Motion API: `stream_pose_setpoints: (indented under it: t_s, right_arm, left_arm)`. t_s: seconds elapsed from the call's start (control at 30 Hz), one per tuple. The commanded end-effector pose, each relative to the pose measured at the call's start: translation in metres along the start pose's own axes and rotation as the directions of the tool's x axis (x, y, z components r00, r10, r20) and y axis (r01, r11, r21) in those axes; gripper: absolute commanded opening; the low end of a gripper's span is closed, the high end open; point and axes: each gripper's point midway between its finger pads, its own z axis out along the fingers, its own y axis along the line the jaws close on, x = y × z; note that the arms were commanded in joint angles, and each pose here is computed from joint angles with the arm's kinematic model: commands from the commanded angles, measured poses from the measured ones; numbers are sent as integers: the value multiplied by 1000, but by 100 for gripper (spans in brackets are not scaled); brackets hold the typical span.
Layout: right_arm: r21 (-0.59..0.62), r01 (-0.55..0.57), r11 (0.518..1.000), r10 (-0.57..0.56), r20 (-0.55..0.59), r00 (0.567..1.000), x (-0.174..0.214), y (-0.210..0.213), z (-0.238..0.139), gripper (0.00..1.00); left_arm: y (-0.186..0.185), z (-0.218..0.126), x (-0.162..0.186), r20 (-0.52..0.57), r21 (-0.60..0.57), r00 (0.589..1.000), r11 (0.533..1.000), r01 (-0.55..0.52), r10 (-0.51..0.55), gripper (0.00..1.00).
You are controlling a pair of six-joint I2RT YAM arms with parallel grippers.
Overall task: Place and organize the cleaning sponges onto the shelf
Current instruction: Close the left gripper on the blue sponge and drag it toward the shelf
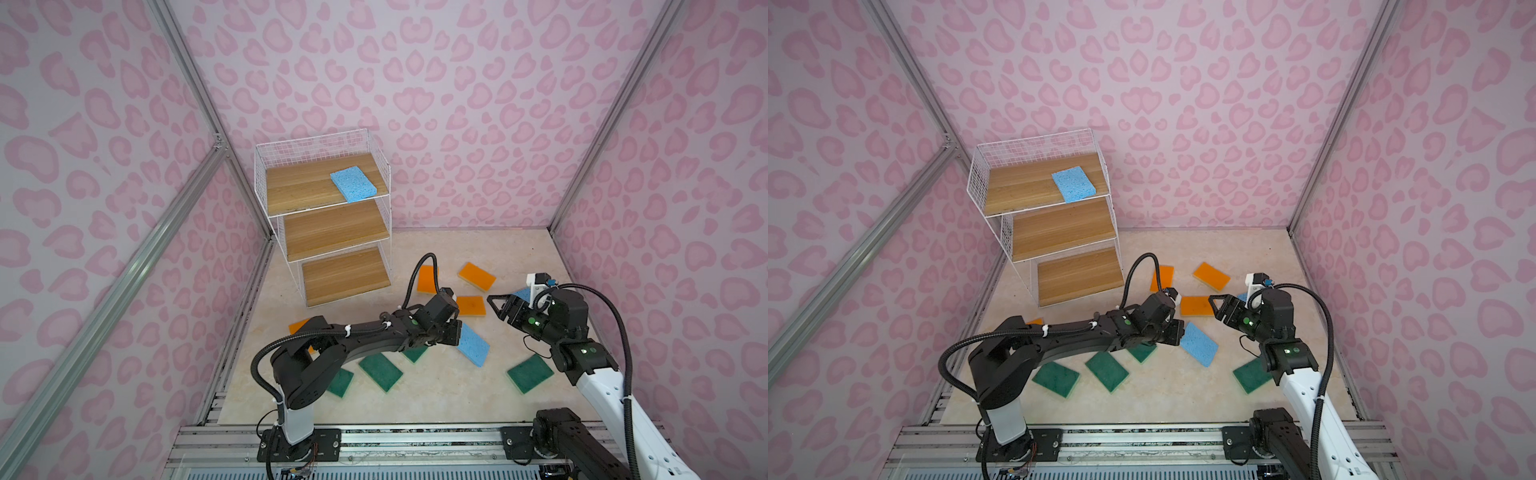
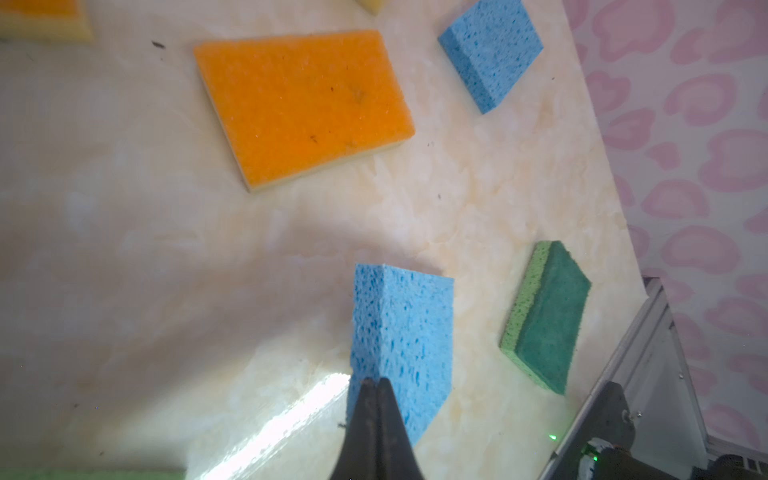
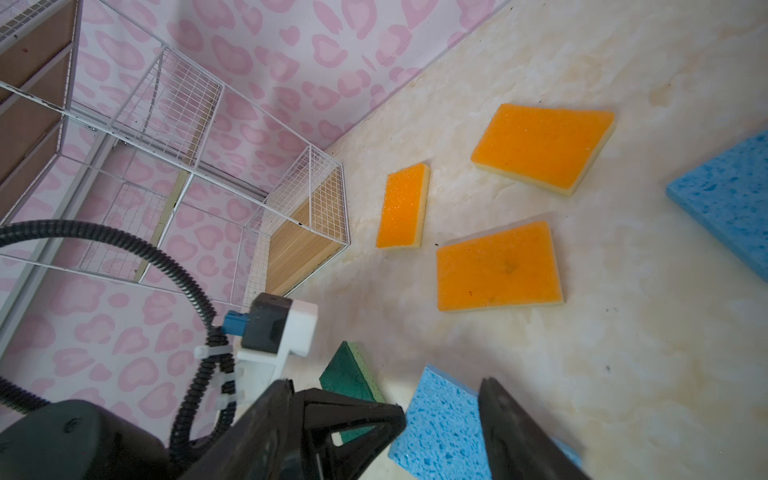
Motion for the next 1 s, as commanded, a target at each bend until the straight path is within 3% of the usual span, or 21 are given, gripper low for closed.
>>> stream_pose_setpoints:
  t_s: [0.0, 0.3, 0.37, 0.5, 0.6, 0.73, 0.97]
  right_arm:
    - [-16, 10, 1000, -10, -5, 1000, -1, 5, 1, 73]
    - [-53, 41, 998, -45, -74, 996, 14, 17, 12, 74]
    - [-48, 38, 998, -41, -77, 996, 15, 16, 13, 74]
    - [-43, 33, 999, -36, -78, 996, 15, 14, 15, 74]
    - [-40, 26, 999, -29, -76, 997, 15, 12, 15, 74]
    - [-25, 20, 999, -21, -58, 998, 11, 7, 12, 74]
    - [-5, -15, 1000, 14, -45, 999, 12, -8, 11, 74]
  left_arm:
    - [6, -24, -13, 28, 29, 1000, 1000, 3, -3, 4]
    - [48, -90, -46, 117, 35, 992, 998, 51, -55, 4]
    - [41, -89, -42, 90, 61, 996, 998, 0, -5, 13]
    - [17, -71, -29, 34, 96, 994, 989, -108, 106, 41]
    - [6, -46, -15, -25, 98, 990, 986, -136, 139, 51]
    - [10, -14, -1, -72, 65, 989, 990, -122, 126, 53]
    - [35, 22, 19, -136, -28, 984, 993, -116, 111, 47]
